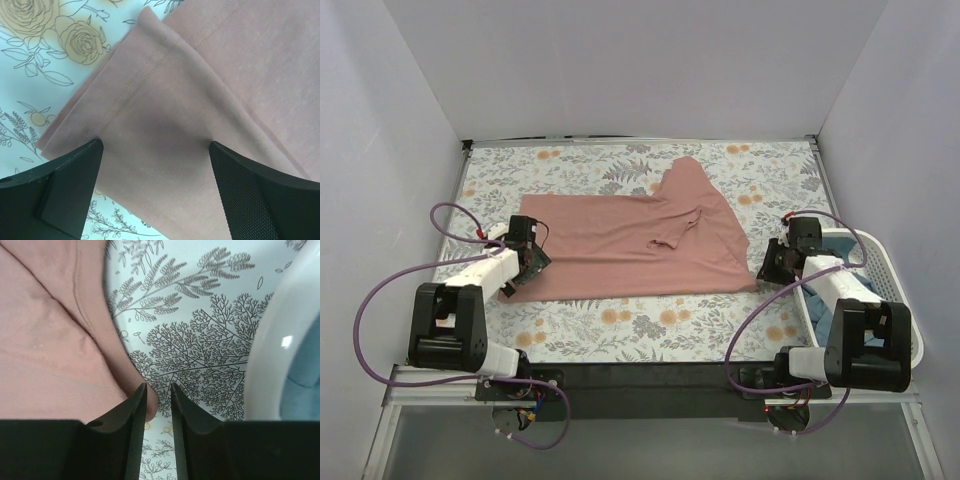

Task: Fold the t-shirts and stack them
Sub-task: Fold the tshirt

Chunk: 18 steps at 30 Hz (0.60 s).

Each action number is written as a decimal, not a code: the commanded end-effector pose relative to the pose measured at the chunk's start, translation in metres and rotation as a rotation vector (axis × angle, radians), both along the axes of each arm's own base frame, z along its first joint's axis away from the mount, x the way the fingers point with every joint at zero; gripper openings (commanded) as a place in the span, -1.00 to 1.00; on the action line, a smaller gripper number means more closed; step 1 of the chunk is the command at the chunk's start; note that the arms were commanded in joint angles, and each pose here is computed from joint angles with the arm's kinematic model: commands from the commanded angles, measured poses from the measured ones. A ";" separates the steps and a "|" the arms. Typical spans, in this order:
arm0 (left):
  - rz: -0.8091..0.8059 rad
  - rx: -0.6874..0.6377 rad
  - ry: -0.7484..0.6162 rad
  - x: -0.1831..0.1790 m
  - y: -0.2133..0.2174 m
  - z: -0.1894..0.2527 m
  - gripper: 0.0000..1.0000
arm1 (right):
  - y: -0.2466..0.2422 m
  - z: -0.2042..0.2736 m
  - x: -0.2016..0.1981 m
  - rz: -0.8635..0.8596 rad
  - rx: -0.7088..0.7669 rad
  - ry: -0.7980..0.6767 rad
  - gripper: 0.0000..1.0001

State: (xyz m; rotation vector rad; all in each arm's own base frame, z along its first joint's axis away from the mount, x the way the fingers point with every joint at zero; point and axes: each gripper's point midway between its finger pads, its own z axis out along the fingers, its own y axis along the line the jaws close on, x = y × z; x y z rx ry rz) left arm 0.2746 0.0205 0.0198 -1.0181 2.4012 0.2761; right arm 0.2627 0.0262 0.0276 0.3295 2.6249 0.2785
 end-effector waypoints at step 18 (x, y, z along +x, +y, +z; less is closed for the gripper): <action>-0.108 -0.042 -0.245 -0.001 -0.017 0.052 0.82 | 0.169 0.112 0.082 0.075 0.561 -0.408 0.43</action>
